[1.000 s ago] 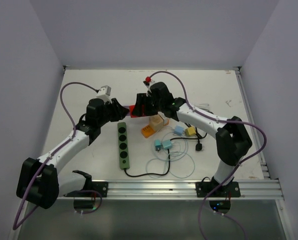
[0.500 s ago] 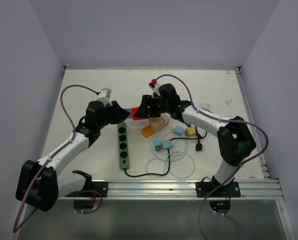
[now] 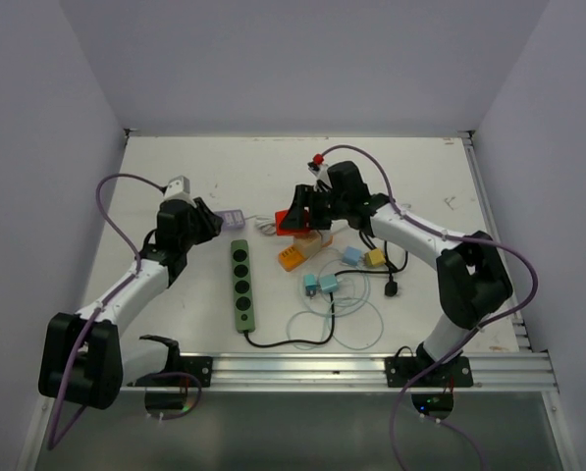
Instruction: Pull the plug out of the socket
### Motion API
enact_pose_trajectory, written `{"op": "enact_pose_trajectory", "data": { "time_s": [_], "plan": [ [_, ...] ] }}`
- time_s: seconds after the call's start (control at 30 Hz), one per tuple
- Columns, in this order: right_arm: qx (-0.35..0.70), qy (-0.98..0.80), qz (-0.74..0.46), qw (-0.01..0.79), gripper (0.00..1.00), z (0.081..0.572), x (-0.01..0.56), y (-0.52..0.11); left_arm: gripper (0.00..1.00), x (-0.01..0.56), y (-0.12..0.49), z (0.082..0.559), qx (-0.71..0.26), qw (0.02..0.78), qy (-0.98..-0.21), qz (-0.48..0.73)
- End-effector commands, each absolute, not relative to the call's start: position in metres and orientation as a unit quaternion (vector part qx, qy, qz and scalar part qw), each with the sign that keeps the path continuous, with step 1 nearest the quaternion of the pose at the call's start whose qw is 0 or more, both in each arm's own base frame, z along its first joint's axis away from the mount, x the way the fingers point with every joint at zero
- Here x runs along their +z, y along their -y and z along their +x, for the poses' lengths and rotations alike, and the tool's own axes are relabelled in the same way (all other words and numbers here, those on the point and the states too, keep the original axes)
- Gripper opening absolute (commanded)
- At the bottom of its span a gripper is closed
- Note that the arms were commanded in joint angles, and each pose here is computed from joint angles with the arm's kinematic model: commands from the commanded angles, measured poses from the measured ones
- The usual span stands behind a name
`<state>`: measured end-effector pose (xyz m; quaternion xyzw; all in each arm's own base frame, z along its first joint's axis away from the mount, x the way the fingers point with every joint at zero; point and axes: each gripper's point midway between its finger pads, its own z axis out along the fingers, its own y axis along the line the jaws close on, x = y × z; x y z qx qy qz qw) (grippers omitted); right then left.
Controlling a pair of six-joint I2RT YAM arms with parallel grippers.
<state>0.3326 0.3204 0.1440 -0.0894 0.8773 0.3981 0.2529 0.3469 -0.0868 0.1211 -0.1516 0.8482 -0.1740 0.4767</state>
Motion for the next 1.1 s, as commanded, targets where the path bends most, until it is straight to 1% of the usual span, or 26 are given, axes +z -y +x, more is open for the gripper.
{"op": "enact_pose_trajectory", "data": {
  "time_s": [0.0, 0.13, 0.27, 0.37, 0.4, 0.6, 0.67, 0.73, 0.77, 0.83, 0.87, 0.97, 1.07],
  "plan": [
    [0.409, -0.853, -0.11, 0.304, 0.0, 0.336, 0.194, -0.32, 0.0, 0.116, 0.081, 0.355, -0.153, 0.482, -0.85, -0.152],
    [0.408, -0.848, -0.112, 0.32, 0.0, 0.337, 0.206, -0.318, 0.0, 0.117, 0.083, 0.364, -0.164, 0.489, -0.841, -0.165],
    [0.405, -0.846, -0.11, 0.33, 0.0, 0.338, 0.216, -0.31, 0.0, 0.121, 0.092, 0.376, -0.207, 0.49, -0.829, -0.172],
    [0.402, -0.843, -0.105, 0.342, 0.0, 0.341, 0.224, -0.3, 0.0, 0.122, 0.09, 0.39, -0.221, 0.491, -0.824, -0.174],
    [0.399, -0.842, -0.1, 0.348, 0.0, 0.343, 0.226, -0.294, 0.0, 0.112, 0.088, 0.392, -0.215, 0.478, -0.833, -0.178],
    [0.39, -0.847, -0.063, 0.356, 0.0, 0.356, 0.221, -0.261, 0.01, 0.103, 0.082, 0.411, -0.23, 0.463, -0.837, -0.18],
    [0.387, -0.849, -0.046, 0.356, 0.0, 0.358, 0.216, -0.249, 0.09, 0.096, 0.083, 0.416, -0.229, 0.452, -0.843, -0.18],
    [0.38, -0.853, -0.024, 0.356, 0.0, 0.363, 0.209, -0.232, 0.13, 0.092, 0.083, 0.419, -0.229, 0.443, -0.847, -0.182],
    [0.376, -0.852, -0.01, 0.363, 0.0, 0.369, 0.21, -0.219, 0.2, 0.085, 0.084, 0.419, -0.233, 0.433, -0.851, -0.186],
    [0.36, -0.857, 0.007, 0.367, 0.0, 0.372, 0.201, -0.202, 0.27, 0.082, 0.081, 0.421, -0.237, 0.427, -0.852, -0.192],
    [0.344, -0.863, 0.023, 0.37, 0.0, 0.375, 0.194, -0.189, 0.35, 0.076, 0.082, 0.42, -0.239, 0.418, -0.855, -0.193],
    [0.309, -0.874, 0.051, 0.372, 0.0, 0.376, 0.178, -0.161, 0.45, 0.068, 0.074, 0.42, -0.222, 0.41, -0.861, -0.201],
    [0.24, -0.889, 0.082, 0.382, 0.0, 0.379, 0.159, -0.128, 0.52, 0.056, 0.068, 0.417, -0.206, 0.394, -0.871, -0.21]
  ]
}}
